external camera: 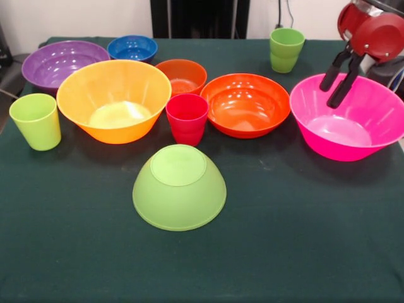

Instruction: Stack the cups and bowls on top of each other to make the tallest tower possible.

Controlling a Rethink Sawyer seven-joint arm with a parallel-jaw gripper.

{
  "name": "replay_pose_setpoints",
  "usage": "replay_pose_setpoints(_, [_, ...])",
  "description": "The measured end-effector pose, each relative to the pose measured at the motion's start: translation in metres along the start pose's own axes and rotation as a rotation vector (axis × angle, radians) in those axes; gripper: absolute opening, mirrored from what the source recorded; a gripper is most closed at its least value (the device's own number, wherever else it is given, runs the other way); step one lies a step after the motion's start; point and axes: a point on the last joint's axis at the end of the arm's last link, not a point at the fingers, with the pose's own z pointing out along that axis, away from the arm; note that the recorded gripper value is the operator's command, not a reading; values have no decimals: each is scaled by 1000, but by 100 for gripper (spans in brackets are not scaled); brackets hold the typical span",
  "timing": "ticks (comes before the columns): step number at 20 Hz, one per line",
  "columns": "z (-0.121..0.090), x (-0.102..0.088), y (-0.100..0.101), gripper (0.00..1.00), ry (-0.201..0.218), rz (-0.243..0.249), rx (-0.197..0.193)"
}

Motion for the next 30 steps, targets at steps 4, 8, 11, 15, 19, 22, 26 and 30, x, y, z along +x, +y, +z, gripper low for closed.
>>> replay_pose_setpoints(4, [4, -2, 0, 100, 4, 6, 7])
replay_pose_setpoints(8, [5, -2, 1, 100, 4, 6, 3])
replay_pose_setpoints(11, [5, -2, 2, 100, 2, 6, -6])
replay_pose_setpoints(15, [6, -2, 2, 100, -1, 5, -13])
replay_pose_setpoints(19, [9, -2, 2, 100, -5, 3, -19])
replay_pose_setpoints(22, [12, -2, 1, 100, -9, 1, -22])
replay_pose_setpoints(26, [15, -1, 1, 100, -14, -1, -28])
replay_pose_setpoints(30, [16, -2, 1, 100, -17, -2, -36])
